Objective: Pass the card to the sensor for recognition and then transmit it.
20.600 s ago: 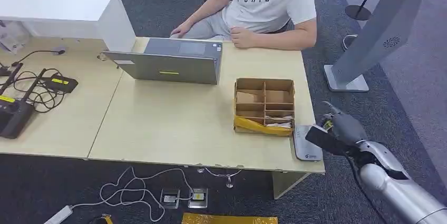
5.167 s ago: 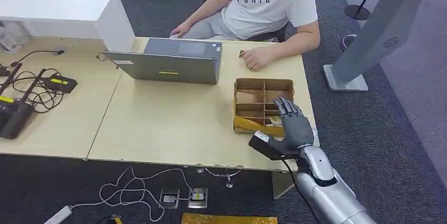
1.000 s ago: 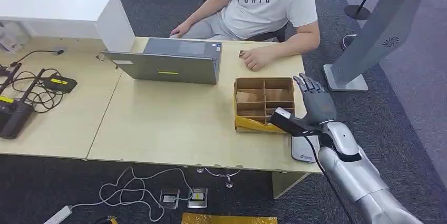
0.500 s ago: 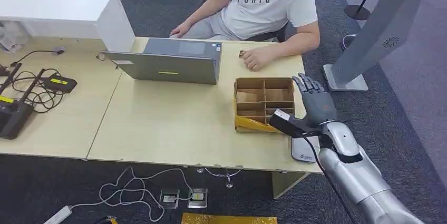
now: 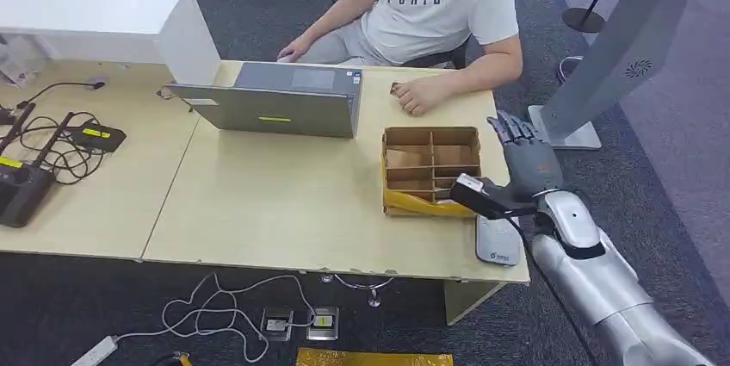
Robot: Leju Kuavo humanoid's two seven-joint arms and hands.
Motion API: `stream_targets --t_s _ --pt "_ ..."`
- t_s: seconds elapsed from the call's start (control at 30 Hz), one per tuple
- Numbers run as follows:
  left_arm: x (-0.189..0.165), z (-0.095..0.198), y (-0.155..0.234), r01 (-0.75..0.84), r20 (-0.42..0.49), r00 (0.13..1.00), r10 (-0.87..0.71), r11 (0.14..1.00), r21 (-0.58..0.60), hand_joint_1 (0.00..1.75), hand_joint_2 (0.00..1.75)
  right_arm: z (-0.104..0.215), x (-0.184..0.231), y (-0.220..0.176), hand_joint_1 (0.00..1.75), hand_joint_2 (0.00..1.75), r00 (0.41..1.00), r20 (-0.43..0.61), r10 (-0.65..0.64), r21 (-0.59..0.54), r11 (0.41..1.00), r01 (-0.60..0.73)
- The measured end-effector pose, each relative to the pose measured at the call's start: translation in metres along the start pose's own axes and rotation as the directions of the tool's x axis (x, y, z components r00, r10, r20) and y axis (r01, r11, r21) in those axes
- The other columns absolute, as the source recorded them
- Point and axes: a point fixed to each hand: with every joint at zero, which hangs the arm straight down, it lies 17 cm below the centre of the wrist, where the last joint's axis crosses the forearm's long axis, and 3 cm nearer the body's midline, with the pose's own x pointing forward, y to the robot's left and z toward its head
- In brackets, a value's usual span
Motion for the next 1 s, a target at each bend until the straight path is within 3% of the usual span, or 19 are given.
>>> stream_targets --t_s 0.6,1.0 --pt "0.002 0.000 0.003 -0.005 -0.003 1.000 0.005 1.000 0.005 0.00 0.00 0.000 0.006 0.014 0.00 1.75 1.000 0.023 0.007 0.057 0.998 -0.009" --pt "0.002 0.000 0.003 -0.004 -0.002 1.000 0.004 1.000 0.000 0.00 0.00 0.007 0.005 0.031 0.00 1.75 1.000 -0.004 0.019 0.161 0.987 -0.018"
